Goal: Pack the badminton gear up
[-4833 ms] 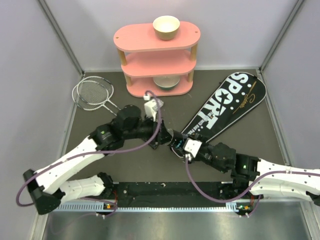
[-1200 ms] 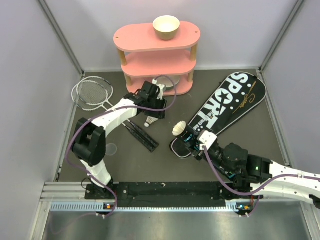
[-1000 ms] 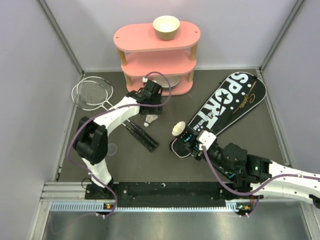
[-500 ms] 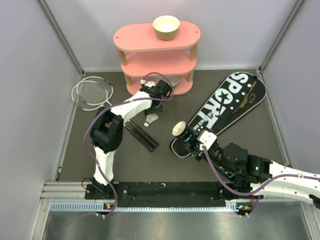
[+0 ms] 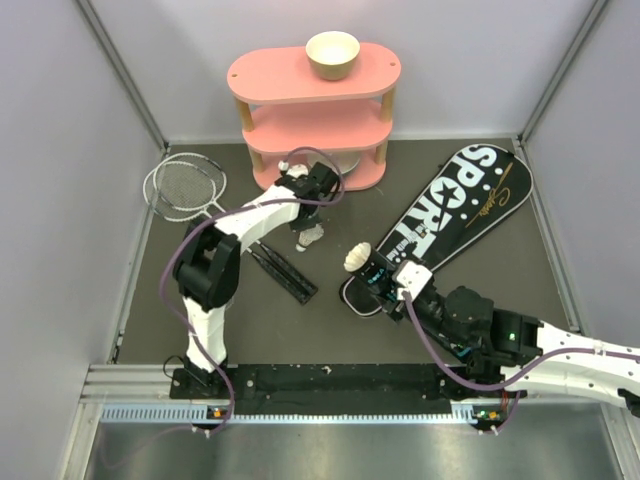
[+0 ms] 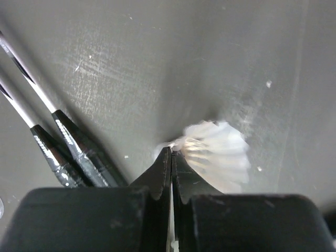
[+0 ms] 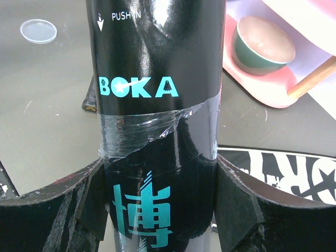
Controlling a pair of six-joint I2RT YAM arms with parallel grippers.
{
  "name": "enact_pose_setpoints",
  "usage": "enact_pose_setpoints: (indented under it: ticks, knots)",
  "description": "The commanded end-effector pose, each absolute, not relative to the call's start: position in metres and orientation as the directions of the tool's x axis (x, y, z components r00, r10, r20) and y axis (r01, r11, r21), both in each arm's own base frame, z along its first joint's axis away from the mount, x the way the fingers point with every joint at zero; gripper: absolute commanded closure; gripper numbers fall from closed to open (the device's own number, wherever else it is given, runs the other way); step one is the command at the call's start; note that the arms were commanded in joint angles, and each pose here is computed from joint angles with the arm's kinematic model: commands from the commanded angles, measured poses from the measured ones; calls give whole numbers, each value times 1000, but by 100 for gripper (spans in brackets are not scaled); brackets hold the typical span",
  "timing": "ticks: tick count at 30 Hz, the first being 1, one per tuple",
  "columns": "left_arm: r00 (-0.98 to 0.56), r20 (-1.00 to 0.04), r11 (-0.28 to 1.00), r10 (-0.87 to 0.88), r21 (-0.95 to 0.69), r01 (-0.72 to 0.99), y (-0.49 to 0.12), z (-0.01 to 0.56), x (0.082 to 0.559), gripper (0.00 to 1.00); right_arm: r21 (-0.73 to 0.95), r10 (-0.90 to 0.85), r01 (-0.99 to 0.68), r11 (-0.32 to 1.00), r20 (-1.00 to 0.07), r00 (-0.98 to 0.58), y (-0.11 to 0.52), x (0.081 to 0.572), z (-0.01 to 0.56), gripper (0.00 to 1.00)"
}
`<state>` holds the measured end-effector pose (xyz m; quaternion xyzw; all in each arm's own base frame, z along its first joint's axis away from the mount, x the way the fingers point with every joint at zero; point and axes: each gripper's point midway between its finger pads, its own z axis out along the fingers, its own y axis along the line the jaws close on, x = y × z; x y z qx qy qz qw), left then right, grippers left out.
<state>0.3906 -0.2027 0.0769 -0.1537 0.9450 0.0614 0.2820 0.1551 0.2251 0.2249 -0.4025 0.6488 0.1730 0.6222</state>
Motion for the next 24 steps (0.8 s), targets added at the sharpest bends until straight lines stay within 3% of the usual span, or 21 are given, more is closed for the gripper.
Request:
enact_pose_setpoints:
  ticks: [1, 6, 9, 14, 20, 24]
  knots:
    - [-718, -636, 959, -283, -206, -195, -222, 167, 388, 100, -264, -273, -708, 655, -956, 104, 229, 162, 242, 100]
    - [-600, -741, 892, -302, -442, 97, -237, 265, 358, 100, -279, -292, -713, 644, -950, 109, 232, 162, 242, 100]
    - [-570, -740, 809, -357, -549, 207, -234, 306, 331, 100, -289, -296, -712, 640, -948, 119, 234, 163, 245, 100]
    - [-650, -644, 586, -403, -727, 357, -247, 345, 278, 100, -302, -285, -712, 634, -947, 148, 236, 163, 254, 100]
    - [-748, -554, 219, -366, -832, 509, -276, 378, 224, 100, -301, -241, -707, 640, -952, 187, 240, 164, 271, 100]
    - [-765, -544, 187, -346, -839, 512, -276, 373, 214, 100, -297, -224, -704, 646, -954, 197, 242, 165, 278, 100]
